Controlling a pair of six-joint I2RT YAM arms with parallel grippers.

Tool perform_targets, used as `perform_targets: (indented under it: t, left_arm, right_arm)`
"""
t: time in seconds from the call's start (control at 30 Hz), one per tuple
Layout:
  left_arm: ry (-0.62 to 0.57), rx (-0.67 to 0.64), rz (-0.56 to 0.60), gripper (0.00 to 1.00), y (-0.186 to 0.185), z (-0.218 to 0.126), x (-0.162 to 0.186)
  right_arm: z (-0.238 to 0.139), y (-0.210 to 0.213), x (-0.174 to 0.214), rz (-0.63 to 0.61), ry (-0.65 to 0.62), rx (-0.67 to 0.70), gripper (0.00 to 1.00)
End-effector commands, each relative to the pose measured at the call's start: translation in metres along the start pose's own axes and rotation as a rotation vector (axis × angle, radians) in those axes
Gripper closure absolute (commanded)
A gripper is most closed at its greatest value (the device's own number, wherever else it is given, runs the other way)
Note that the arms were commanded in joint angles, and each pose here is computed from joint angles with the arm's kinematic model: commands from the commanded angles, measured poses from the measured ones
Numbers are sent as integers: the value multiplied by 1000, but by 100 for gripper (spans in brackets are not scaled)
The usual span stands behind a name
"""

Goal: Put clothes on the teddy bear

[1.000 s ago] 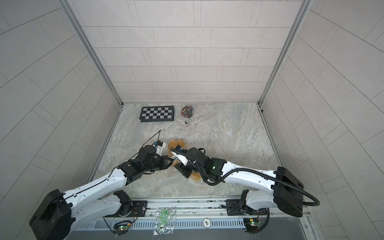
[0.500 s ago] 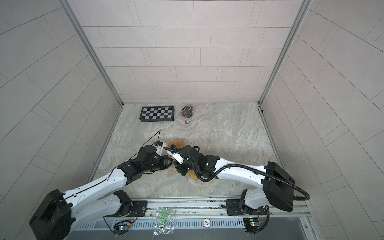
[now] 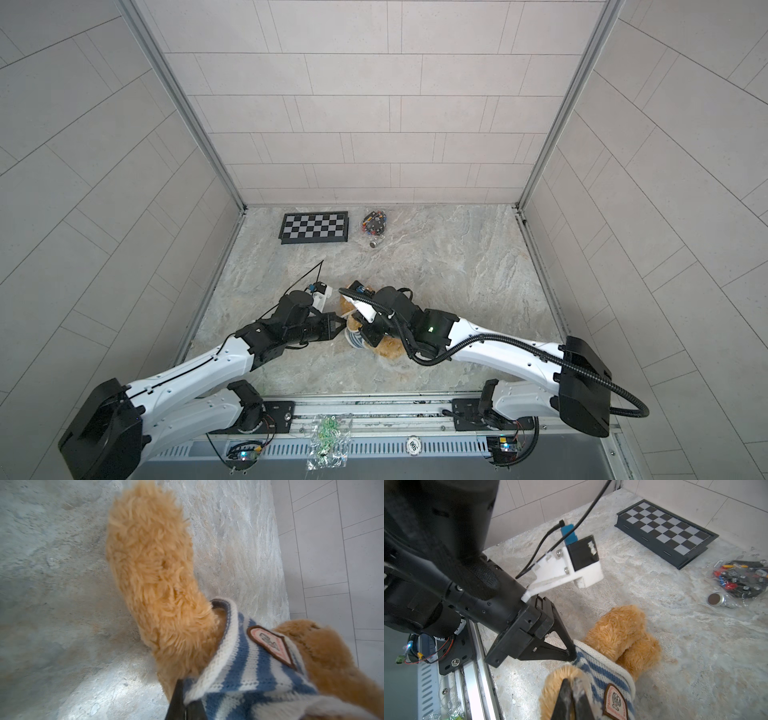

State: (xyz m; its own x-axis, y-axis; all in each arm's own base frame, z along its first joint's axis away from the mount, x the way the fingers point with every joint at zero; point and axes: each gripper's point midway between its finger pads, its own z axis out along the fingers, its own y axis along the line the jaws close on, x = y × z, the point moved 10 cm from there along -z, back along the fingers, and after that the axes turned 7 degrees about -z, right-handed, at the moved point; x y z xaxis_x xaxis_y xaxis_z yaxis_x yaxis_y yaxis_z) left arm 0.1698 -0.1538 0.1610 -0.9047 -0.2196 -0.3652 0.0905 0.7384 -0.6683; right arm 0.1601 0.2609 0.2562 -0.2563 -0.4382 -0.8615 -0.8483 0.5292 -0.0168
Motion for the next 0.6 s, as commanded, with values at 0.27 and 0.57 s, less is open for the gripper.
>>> perform_targets:
  t: [0.27,0.57]
  left_arm:
    - [0,-127,44,100,19,-5,6]
    - [10,-163,71,100,22,-10,8]
  right_arm:
    - [-24,-17,-12,202,-265,48,100]
    - [-26,-33,3,309,-234,180,100]
